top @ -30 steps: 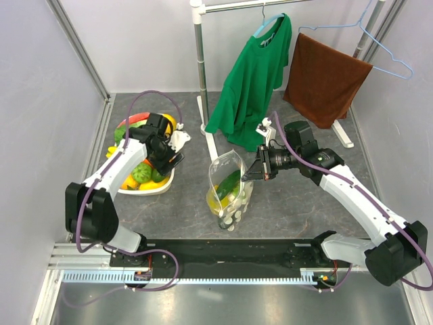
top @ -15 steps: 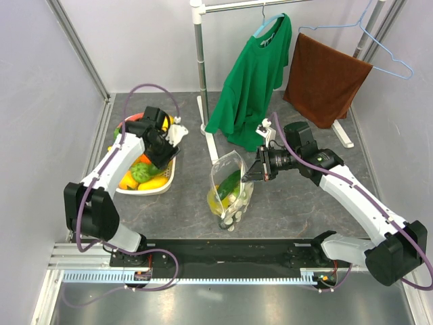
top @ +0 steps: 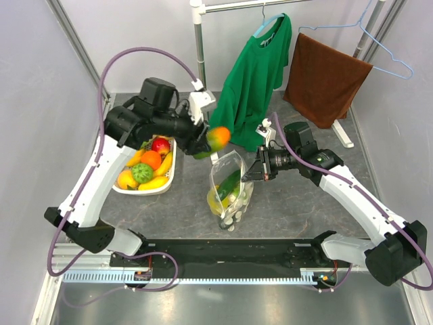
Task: Place the food in the zip-top bag and seal the zipper
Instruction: Place the fake fruit in the zipper food storage bag.
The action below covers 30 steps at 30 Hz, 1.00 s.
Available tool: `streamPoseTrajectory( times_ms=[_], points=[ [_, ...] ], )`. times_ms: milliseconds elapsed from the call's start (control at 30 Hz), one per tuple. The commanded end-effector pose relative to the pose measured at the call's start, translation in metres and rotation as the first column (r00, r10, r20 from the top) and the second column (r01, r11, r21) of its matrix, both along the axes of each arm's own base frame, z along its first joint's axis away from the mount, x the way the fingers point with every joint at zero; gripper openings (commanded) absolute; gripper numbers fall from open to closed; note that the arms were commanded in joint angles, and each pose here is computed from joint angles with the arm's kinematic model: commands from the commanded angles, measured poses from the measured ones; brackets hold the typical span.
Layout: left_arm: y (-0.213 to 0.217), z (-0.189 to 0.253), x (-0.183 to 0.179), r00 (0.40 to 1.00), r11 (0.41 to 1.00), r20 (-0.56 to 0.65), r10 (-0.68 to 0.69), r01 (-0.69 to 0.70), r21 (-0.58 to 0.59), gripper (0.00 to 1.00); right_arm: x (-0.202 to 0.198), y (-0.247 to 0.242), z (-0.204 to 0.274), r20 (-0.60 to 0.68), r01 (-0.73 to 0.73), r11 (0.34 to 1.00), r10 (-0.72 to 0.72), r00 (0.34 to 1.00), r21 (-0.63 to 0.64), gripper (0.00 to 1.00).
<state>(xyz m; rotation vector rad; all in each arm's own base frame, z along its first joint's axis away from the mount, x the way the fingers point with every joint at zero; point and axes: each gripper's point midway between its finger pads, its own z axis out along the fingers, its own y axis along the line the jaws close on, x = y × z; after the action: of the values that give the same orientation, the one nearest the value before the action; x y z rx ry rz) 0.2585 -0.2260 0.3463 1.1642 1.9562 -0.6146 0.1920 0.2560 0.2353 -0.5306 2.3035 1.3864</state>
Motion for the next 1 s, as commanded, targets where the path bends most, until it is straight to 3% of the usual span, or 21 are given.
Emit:
streamPoseTrajectory(
  times_ms=[0,200,333,433,500,600,633,700,800,867,933,967],
  points=[
    [-0.044,-0.012,-0.054,0.920,0.982,-0.376,-0.113,0.047,-0.181,0.30,0.005,0.006,0.010,0.039,-0.007,0.999,0.006,0.999,0.036,0.00],
    [-0.059,-0.045,-0.066,0.807,0.979,-0.578,-0.122,0.002,-0.205,0.31,0.005,0.006,0.013,0.048,-0.009,0.999,0.007,0.999,0.041,0.00],
    [-0.068,-0.055,-0.071,0.748,0.978,-0.649,-0.137,-0.001,-0.208,0.31,0.005,0.005,0.010,0.043,-0.006,0.999,0.004,0.999,0.041,0.00],
    [-0.074,-0.065,-0.062,0.725,0.983,-0.682,-0.099,-0.035,-0.180,0.40,0.004,0.005,0.010,0.046,-0.007,0.999,0.005,0.999,0.043,0.00],
    [-0.074,-0.073,-0.054,0.730,0.987,-0.680,-0.064,-0.054,-0.151,0.49,0.003,0.005,0.011,0.046,-0.009,0.999,0.007,0.999,0.046,0.00],
    [-0.072,-0.069,-0.043,0.765,0.987,-0.642,-0.052,-0.061,-0.152,0.73,0.002,0.005,0.013,0.042,-0.010,0.999,0.008,0.999,0.051,0.00],
    [-0.071,-0.063,-0.038,0.777,0.984,-0.628,-0.051,-0.069,-0.165,0.88,0.002,0.005,0.012,0.044,-0.010,0.999,0.007,0.999,0.050,0.00],
    [-0.070,-0.050,-0.038,0.795,0.975,-0.601,-0.080,-0.063,-0.214,0.98,0.002,0.005,0.012,0.047,-0.009,0.999,0.007,0.999,0.049,0.00],
    [-0.057,-0.032,-0.031,0.860,0.968,-0.506,-0.071,-0.062,-0.241,1.00,0.001,0.004,0.011,0.048,-0.011,0.999,0.009,0.999,0.046,0.00],
    [-0.025,-0.031,-0.006,0.887,0.964,-0.460,0.036,-0.153,-0.218,1.00,0.000,0.003,0.011,0.062,-0.010,0.999,0.007,0.998,0.045,0.00],
    [0.028,-0.028,0.017,0.863,0.930,-0.481,0.156,-0.292,-0.223,1.00,0.001,0.002,0.008,0.069,-0.006,0.999,0.004,0.998,0.037,0.00],
    [0.045,-0.027,0.021,0.883,0.935,-0.441,0.158,-0.277,-0.222,1.00,-0.001,0.001,0.008,0.071,-0.006,0.999,0.004,0.997,0.035,0.00]
  ],
)
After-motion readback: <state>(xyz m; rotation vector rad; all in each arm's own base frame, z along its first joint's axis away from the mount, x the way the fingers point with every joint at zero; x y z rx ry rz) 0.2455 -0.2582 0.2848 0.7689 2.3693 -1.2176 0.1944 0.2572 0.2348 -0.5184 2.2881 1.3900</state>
